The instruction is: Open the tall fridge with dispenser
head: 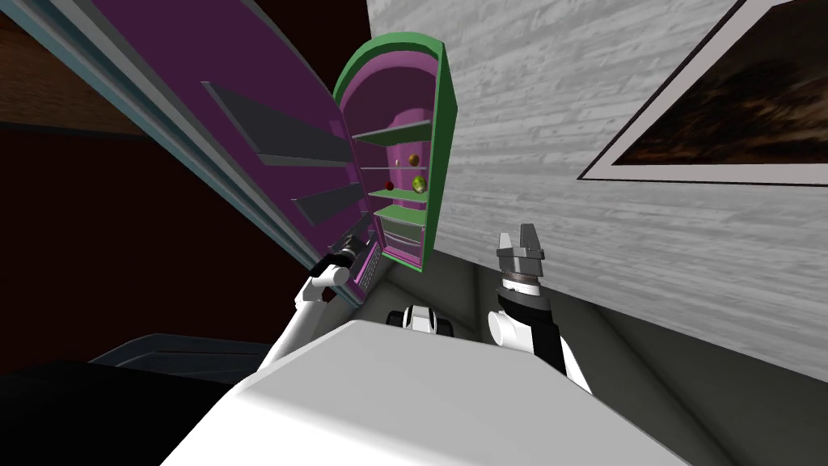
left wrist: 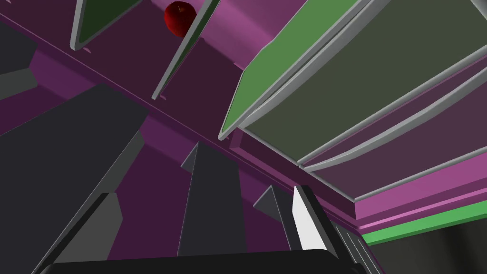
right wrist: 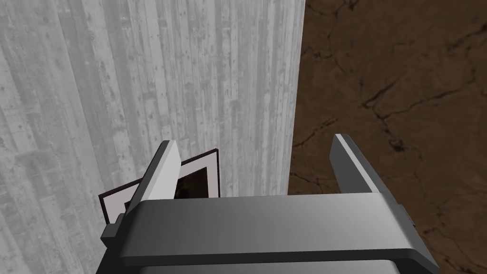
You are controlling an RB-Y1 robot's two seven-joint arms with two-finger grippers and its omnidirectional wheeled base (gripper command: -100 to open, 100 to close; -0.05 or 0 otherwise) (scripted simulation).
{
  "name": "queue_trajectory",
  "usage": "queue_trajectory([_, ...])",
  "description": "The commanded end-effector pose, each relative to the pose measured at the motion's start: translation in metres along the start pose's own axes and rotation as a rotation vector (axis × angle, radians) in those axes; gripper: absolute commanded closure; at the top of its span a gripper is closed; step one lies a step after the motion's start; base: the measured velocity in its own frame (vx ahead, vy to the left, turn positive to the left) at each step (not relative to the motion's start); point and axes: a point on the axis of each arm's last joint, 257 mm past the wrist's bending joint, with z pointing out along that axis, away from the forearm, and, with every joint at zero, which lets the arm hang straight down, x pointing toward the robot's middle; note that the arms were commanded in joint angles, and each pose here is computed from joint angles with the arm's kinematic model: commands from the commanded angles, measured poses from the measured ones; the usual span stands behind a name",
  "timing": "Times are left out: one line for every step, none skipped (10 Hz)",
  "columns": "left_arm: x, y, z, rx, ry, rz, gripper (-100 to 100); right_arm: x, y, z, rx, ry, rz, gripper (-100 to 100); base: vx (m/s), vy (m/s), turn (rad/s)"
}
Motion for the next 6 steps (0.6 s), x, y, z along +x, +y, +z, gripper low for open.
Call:
queue_trajectory([0.005, -0.013, -0.005, -0.017, 0.008, -0.01, -100, 0.0, 0.0, 0.0, 0.0, 0.0, 0.0, 0, -0.004, 0.153, 0.04])
queue_trajectory([0.008, -0.019, -0.009, -0.029, 0.013, -0.013, -100, 0.0, 0.0, 0.0, 0.0, 0.0, 0.0, 0, 0.0, 0.168, 0.066])
queue_trajectory([0.01, -0.022, -0.01, -0.034, 0.015, -0.015, -100, 0.0, 0.0, 0.0, 0.0, 0.0, 0.0, 0, 0.008, 0.154, 0.047])
queue_trajectory([0.012, -0.025, -0.012, -0.04, 0.017, -0.016, -100, 0.0, 0.0, 0.0, 0.0, 0.0, 0.0, 0, 0.007, 0.126, 0.032])
queue_trajectory([0.014, -0.029, -0.015, -0.052, 0.02, -0.018, -100, 0.0, 0.0, 0.0, 0.0, 0.0, 0.0, 0, 0.001, 0.133, 0.06])
queue_trajectory([0.016, -0.031, -0.016, -0.058, 0.021, -0.018, -100, 0.0, 0.0, 0.0, 0.0, 0.0, 0.0, 0, -0.004, 0.137, 0.054])
